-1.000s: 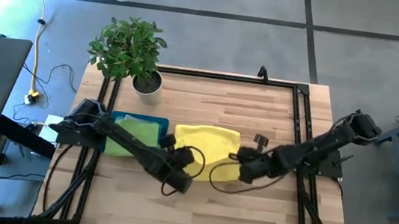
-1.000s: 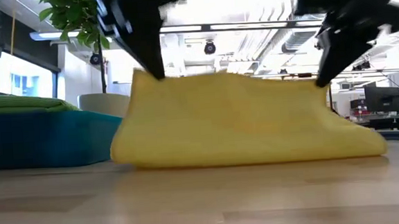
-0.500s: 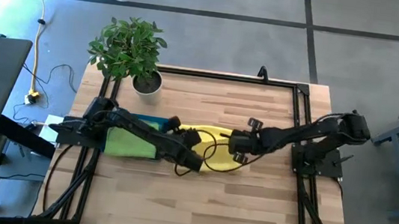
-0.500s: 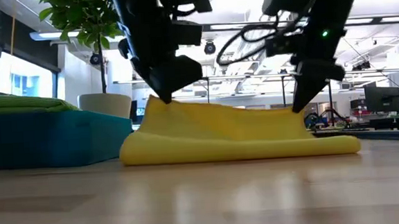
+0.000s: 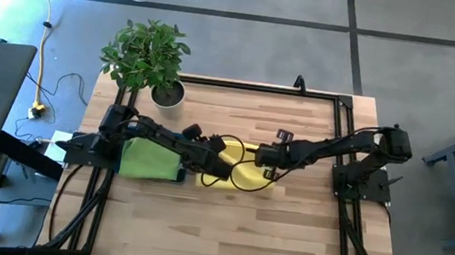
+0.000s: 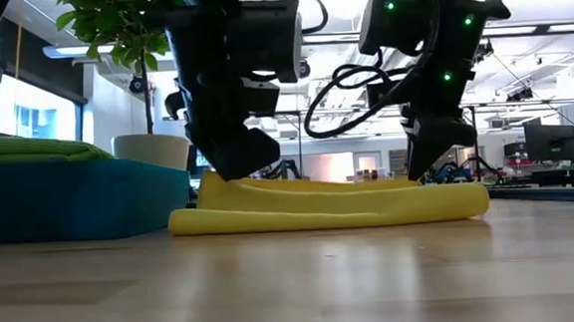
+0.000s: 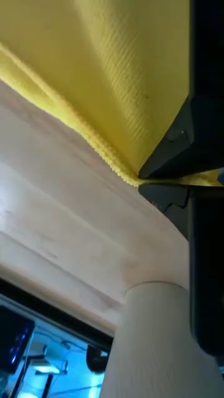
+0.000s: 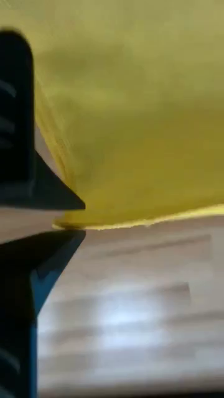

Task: Fold microfiber towels
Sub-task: Fold the yellow towel on the table

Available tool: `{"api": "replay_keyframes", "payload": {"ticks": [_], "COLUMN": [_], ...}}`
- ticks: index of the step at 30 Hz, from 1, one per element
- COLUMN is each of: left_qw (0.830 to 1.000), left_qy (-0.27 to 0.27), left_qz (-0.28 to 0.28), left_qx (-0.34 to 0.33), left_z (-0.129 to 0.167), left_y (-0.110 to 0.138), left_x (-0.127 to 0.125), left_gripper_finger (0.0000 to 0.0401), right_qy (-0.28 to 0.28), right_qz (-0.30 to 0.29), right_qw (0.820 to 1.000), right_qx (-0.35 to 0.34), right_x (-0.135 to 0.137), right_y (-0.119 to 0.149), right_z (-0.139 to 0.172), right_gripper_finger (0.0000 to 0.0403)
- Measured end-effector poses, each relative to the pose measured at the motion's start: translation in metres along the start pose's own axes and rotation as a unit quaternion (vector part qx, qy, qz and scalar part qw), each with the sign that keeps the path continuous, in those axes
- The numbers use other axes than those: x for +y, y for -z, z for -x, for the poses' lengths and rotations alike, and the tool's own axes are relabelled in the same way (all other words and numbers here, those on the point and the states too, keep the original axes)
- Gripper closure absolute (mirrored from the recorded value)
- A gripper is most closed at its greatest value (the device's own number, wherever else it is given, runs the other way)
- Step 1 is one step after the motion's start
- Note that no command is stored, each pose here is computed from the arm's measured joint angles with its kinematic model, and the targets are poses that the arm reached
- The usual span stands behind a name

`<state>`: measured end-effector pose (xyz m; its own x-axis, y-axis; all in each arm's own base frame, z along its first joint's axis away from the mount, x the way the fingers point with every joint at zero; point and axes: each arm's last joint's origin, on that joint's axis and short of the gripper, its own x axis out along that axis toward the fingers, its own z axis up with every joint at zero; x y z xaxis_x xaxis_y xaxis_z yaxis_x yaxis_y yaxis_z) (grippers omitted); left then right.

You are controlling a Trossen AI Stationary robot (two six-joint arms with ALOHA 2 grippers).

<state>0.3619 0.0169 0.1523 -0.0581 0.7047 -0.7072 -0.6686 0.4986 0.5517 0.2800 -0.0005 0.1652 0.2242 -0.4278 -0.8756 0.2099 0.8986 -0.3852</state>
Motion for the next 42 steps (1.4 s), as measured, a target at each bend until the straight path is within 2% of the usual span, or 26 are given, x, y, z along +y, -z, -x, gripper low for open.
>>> {"api": "replay_keyframes", "payload": {"ticks": [7, 10, 14, 19, 23, 26, 34, 38, 42], "left_qw": [1.000, 0.999, 0.997, 0.986, 0.970, 0.965, 0.969, 0.969, 0.968], "left_qy": [0.004, 0.000, 0.010, 0.099, 0.167, 0.192, 0.207, 0.200, 0.188], "left_qz": [-0.008, -0.034, -0.077, -0.114, -0.160, -0.169, -0.128, -0.134, -0.146], "left_qx": [0.017, 0.021, 0.031, 0.075, 0.073, 0.062, 0.038, 0.060, 0.078], "left_z": [-0.008, -0.010, -0.009, 0.007, 0.028, 0.038, 0.045, 0.034, 0.024], "left_y": [-0.005, -0.006, -0.006, -0.006, 0.002, 0.008, 0.012, 0.018, 0.025], "left_x": [0.005, 0.008, 0.008, -0.001, -0.016, -0.026, -0.038, -0.049, -0.060], "left_gripper_finger": [0.0330, 0.0301, 0.0279, 0.0275, 0.0279, 0.0283, 0.0291, 0.0295, 0.0300], "right_qy": [0.089, 0.060, -0.056, -0.111, -0.110, -0.093, -0.058, -0.048, -0.015], "right_qz": [-0.017, -0.057, -0.095, -0.090, -0.071, -0.060, -0.054, -0.058, -0.057], "right_qw": [0.996, 0.996, 0.993, 0.988, 0.990, 0.993, 0.996, 0.997, 0.998], "right_qx": [-0.014, -0.023, -0.030, -0.058, -0.051, -0.047, -0.031, -0.017, -0.013], "right_x": [-0.008, -0.008, 0.002, 0.011, 0.012, 0.009, -0.001, -0.006, -0.009], "right_y": [0.001, 0.000, -0.004, 0.001, 0.008, 0.011, 0.024, 0.027, 0.028], "right_z": [0.006, 0.009, 0.005, -0.005, -0.012, -0.015, -0.029, -0.032, -0.033], "right_gripper_finger": [0.0254, 0.0240, 0.0244, 0.0260, 0.0272, 0.0277, 0.0281, 0.0281, 0.0281]}}
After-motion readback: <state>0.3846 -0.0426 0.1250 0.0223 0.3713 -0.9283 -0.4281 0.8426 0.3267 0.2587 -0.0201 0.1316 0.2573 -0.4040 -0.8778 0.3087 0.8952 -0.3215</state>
